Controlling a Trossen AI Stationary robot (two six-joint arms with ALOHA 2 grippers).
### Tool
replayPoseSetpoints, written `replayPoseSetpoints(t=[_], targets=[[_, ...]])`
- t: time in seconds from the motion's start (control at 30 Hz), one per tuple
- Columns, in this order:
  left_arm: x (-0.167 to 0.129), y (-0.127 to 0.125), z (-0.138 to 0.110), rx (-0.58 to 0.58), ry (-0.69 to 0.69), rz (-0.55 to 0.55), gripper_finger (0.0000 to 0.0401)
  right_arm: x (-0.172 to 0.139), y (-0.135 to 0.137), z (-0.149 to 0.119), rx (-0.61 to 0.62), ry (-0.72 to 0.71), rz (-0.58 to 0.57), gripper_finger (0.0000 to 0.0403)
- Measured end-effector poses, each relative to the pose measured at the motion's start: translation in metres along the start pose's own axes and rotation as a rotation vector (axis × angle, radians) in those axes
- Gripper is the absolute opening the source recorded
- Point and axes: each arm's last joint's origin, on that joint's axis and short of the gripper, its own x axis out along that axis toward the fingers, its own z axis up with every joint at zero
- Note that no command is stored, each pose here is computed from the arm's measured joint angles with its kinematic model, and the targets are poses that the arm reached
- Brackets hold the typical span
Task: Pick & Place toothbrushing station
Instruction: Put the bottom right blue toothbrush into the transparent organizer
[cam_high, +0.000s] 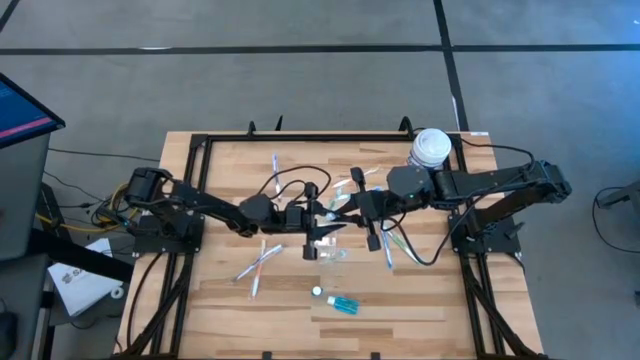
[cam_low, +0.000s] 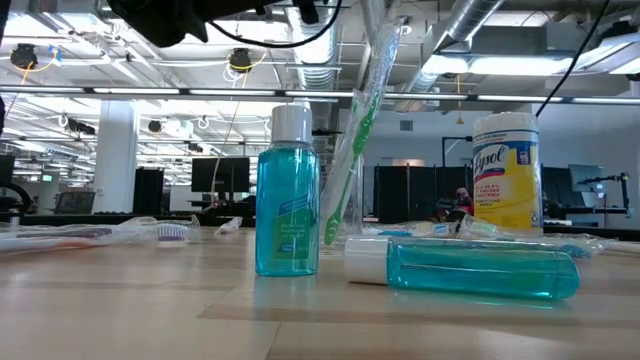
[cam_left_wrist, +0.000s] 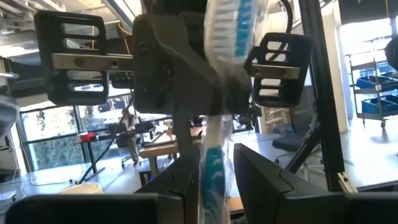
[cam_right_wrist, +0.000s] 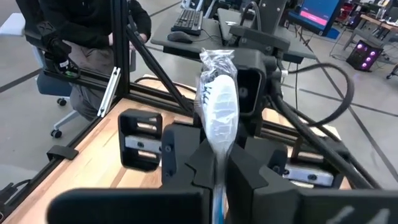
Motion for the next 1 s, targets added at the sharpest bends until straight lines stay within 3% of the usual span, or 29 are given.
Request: replayPoseSetpoints(t=[0.37, 0.63, 1.0], targets=[[-0.0001, 0.0003, 0.0016, -0.004, -0.007, 0.002, 0.0087, 0.0001, -0.0006, -0.0011, 0.012, 0.01, -0.001, 0.005], [0.0, 0.0005, 0.0015, -0.004, -0.007, 0.003, 0.0014, 0.0001, -0.0002, -0.0017, 0.011, 0.016, 0.002, 0.0051], [-0.0001, 0.0007, 0.0003, -0.002, 0.008, 0.02, 0.0007, -0.0034, -0.0001, -0.0049, 0.012, 0.06, -0.002, 0.0052]])
